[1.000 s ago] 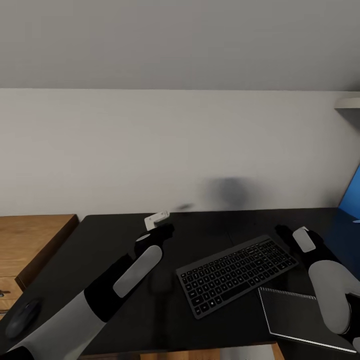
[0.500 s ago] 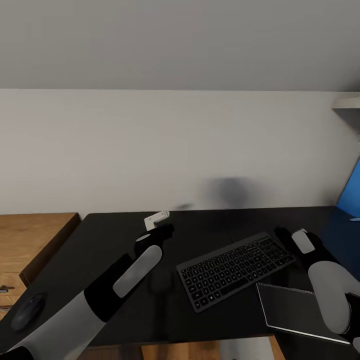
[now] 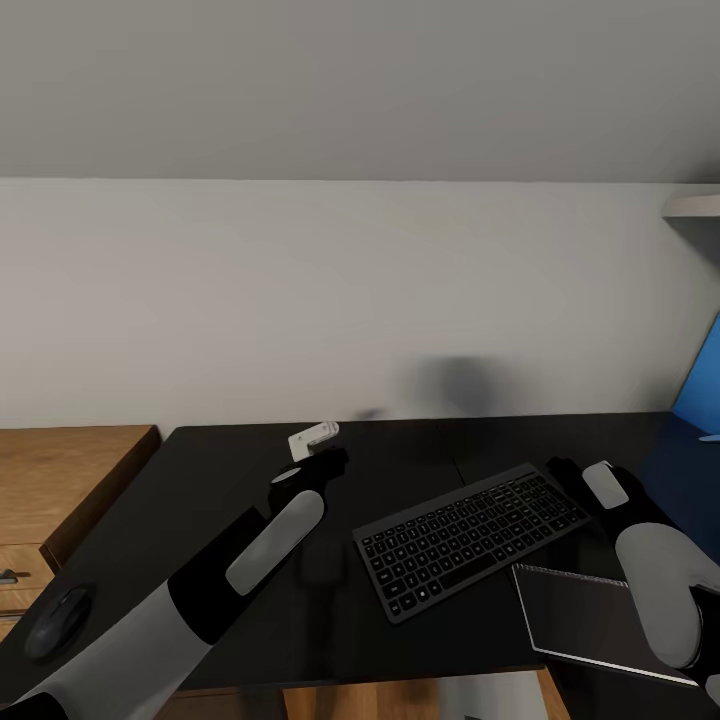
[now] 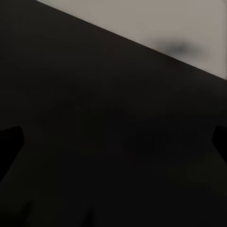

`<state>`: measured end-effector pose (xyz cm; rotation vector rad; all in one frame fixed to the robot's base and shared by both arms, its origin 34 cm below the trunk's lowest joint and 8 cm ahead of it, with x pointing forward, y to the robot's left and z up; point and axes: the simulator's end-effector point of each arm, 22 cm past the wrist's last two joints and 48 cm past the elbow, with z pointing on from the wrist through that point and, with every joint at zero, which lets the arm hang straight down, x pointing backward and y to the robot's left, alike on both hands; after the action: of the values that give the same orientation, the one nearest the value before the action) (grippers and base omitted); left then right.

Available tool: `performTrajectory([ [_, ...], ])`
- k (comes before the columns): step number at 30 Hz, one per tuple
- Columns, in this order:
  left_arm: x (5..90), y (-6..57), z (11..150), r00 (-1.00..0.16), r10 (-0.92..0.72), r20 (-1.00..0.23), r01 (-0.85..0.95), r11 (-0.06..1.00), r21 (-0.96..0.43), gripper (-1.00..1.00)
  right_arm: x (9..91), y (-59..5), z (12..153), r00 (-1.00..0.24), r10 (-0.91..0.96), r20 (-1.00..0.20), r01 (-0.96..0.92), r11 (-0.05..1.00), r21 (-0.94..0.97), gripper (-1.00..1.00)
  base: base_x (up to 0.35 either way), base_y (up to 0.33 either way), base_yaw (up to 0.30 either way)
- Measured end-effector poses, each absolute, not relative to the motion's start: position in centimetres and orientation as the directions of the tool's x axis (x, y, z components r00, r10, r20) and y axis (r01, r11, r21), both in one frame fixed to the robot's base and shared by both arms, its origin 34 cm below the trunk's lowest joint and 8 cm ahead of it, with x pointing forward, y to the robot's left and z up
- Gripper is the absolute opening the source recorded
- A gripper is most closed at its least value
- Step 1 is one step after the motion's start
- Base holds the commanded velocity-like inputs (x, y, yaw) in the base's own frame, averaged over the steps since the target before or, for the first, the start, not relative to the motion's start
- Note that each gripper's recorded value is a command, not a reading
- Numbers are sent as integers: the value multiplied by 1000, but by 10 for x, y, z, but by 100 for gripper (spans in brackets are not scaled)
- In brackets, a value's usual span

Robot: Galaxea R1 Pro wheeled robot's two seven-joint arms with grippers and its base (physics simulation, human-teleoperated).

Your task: In the bedroom, organize the workspace by keeping the computer under the desk, ensuring the monitor is on the desk, placing the keyboard on the desk next to the monitor, placing the mouse on the desk next to the keyboard, moving the folder from the swivel chair onto the desk next to the mouse, stacking the notebook on top of the folder with the pen on top of the notebook, and positioning the swivel chair next to the desk.

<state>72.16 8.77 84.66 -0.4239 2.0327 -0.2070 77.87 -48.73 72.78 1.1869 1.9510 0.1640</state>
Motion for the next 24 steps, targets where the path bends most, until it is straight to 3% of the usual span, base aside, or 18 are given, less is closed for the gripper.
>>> performTrajectory([
  [24, 722, 88, 847, -430, -381, -818, -210, 924, -320, 100, 779, -485, 728, -214, 782, -585, 678, 550, 487, 100, 0, 0, 0],
])
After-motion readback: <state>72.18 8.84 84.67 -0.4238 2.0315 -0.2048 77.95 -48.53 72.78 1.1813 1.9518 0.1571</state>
